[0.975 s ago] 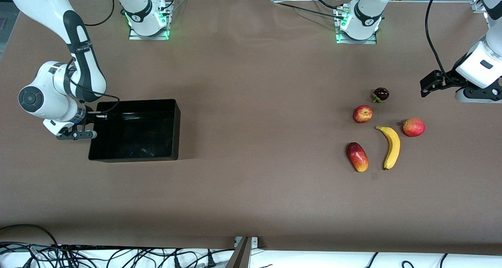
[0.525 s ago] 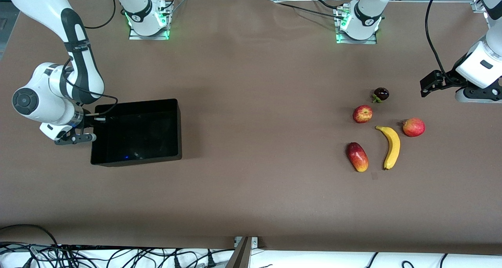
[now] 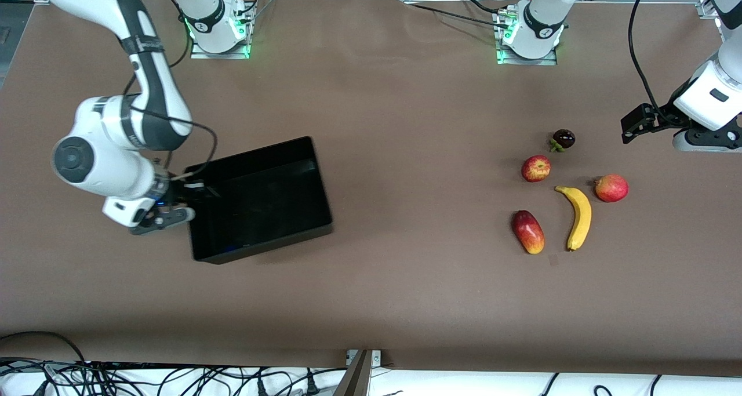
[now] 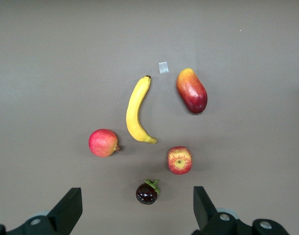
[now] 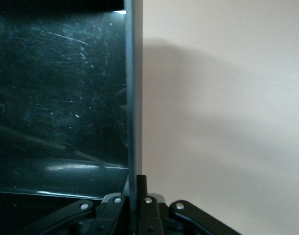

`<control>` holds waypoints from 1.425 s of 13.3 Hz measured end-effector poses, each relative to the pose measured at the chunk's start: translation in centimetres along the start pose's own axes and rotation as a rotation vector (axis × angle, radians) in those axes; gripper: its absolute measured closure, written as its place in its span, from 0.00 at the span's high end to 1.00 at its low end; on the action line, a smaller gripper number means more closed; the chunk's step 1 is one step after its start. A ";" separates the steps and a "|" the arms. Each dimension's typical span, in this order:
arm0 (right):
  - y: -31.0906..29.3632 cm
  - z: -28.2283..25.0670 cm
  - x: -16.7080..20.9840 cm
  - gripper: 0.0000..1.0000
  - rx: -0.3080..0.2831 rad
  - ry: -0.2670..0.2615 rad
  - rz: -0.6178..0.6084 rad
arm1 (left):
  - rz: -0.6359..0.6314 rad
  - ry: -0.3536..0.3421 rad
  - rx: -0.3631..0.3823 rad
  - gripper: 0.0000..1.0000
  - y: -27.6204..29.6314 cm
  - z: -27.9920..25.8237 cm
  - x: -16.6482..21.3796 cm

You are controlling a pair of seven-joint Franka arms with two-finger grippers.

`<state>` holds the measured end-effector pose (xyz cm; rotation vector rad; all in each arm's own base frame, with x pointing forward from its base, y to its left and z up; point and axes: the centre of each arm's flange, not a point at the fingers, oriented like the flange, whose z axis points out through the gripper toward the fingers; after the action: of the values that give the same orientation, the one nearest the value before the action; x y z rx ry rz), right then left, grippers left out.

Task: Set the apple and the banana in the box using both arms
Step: 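Push the black box with the right gripper toward the fruit, then reach the left gripper to the apple while the right gripper withdraws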

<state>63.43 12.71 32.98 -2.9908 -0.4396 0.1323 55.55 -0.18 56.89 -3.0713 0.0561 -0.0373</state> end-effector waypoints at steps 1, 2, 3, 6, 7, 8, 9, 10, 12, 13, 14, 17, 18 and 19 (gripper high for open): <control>-2.8 0.4 0.5 0.04 0.015 -0.004 0.027 | 0.000 0.000 0.000 1.00 0.0 0.0 0.0; -5.8 1.1 0.9 0.04 0.020 -0.012 0.060 | 0.000 0.000 0.000 1.00 0.0 0.0 0.0; -9.1 1.9 1.2 0.04 0.019 -0.022 0.093 | 0.000 0.000 0.000 1.00 0.0 0.0 0.0; -20.3 5.1 1.4 0.04 -0.002 -0.047 0.166 | 0.000 0.000 0.000 1.00 0.0 0.0 0.0; -23.5 6.1 1.6 0.04 -0.007 -0.046 0.188 | 0.000 0.000 0.000 1.00 0.0 0.0 0.0; -26.1 7.0 1.9 0.04 -0.011 -0.043 0.208 | 0.000 0.000 0.000 1.00 0.0 0.0 0.0; -28.1 7.9 2.1 0.04 -0.014 -0.041 0.227 | 0.000 0.000 0.000 1.00 0.0 0.0 0.0; -29.9 8.8 2.4 0.04 -0.016 -0.037 0.246 | 0.000 0.000 0.000 1.00 0.0 0.0 0.0; -33.2 10.6 2.8 0.04 -0.013 -0.015 0.290 | 0.000 0.000 0.000 1.00 0.0 0.0 0.0; -34.4 11.4 2.9 0.04 -0.008 -0.001 0.306 | 0.000 0.000 0.000 1.00 0.0 0.0 0.0; -35.4 12.1 3.0 0.04 -0.002 0.013 0.319 | 0.000 0.000 0.000 1.00 0.0 0.0 0.0; -37.3 13.7 2.9 0.04 0.009 0.039 0.326 | 0.001 -0.019 0.000 1.00 0.0 0.2 -0.2; -37.9 14.1 2.6 0.04 0.008 0.038 0.316 | 0.001 -0.037 0.000 1.00 0.1 0.3 -0.4; -38.4 14.4 2.4 0.04 0.006 0.035 0.308 | 0.003 -0.057 -0.001 1.00 0.2 0.6 -0.5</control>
<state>53.42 51.40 23.47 -3.0280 0.0283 0.1062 55.03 -0.29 56.23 -3.0707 0.0577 0.0509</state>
